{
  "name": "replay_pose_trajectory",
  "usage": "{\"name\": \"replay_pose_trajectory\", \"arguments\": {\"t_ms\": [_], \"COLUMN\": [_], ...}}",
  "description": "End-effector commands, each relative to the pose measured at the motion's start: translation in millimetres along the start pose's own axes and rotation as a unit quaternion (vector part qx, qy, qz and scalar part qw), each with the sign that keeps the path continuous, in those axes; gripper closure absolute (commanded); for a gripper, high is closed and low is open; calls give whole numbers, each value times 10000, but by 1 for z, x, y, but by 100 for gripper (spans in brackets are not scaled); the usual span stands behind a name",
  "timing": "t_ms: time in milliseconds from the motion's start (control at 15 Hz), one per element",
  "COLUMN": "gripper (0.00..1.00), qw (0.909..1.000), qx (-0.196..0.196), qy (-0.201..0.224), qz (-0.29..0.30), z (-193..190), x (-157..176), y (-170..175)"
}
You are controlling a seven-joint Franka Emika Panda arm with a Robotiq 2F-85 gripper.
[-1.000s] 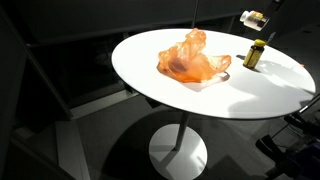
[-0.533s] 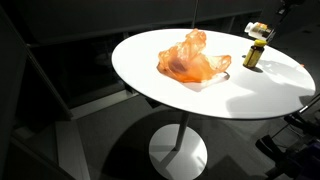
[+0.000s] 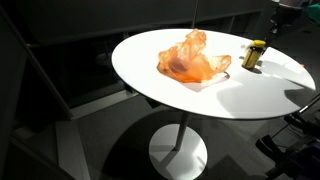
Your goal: Remove the white bottle from the plastic bag
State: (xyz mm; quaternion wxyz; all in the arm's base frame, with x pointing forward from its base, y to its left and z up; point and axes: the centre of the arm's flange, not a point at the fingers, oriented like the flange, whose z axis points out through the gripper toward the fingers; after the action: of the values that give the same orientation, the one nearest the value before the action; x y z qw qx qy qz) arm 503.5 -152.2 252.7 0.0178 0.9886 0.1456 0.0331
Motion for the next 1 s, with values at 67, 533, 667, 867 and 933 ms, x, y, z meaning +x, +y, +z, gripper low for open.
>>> {"name": "replay_pose_trajectory", "arguments": {"t_ms": [67, 533, 667, 867, 933], "gripper": [22, 0, 0, 0, 0], "qw": [9997, 9989, 9980, 9959, 9951], "qx": [115, 400, 522, 731, 792], "qy": [-161, -171, -214, -332, -372], "qz": [-141, 145, 286, 406, 450], "z": [11, -38, -63, -96, -105], "x": [3, 12, 15, 17, 17], "y": [5, -2, -5, -10, -11]}}
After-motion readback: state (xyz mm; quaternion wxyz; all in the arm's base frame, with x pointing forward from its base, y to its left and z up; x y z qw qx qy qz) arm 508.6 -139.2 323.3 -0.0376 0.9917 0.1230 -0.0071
